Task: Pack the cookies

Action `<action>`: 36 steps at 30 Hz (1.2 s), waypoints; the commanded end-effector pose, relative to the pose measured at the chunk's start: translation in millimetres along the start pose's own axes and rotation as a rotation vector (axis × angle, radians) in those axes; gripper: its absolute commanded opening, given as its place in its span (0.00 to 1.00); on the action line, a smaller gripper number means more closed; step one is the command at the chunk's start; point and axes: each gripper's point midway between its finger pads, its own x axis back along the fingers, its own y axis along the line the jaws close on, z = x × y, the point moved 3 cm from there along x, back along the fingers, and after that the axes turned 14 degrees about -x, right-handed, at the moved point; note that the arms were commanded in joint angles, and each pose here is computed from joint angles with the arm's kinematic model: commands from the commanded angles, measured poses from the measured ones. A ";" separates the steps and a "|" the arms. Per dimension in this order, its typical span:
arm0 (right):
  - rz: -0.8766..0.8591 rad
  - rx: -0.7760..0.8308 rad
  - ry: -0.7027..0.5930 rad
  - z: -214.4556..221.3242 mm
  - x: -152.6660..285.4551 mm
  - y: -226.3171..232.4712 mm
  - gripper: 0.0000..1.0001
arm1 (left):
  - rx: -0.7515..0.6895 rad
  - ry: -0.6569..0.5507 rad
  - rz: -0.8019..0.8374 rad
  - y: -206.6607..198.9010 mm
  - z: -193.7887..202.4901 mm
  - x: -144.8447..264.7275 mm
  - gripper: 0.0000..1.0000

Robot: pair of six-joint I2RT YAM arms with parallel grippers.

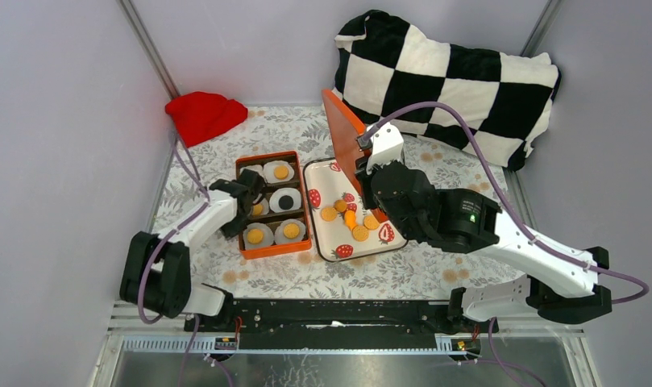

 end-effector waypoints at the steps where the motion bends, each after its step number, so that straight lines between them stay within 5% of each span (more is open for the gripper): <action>1: -0.008 -0.074 -0.066 -24.1 9.9 -3.2 0.00 | -0.022 0.056 0.009 -16.8 33.8 -13.3 0.00; 14: 0.074 -0.129 -0.114 -39.5 -0.8 -35.7 0.00 | -0.167 0.148 0.500 -104.6 102.4 62.0 0.00; 36: 0.121 -0.161 -0.119 -28.8 9.4 -57.8 0.00 | -0.401 -0.152 0.801 -290.8 36.9 106.9 0.00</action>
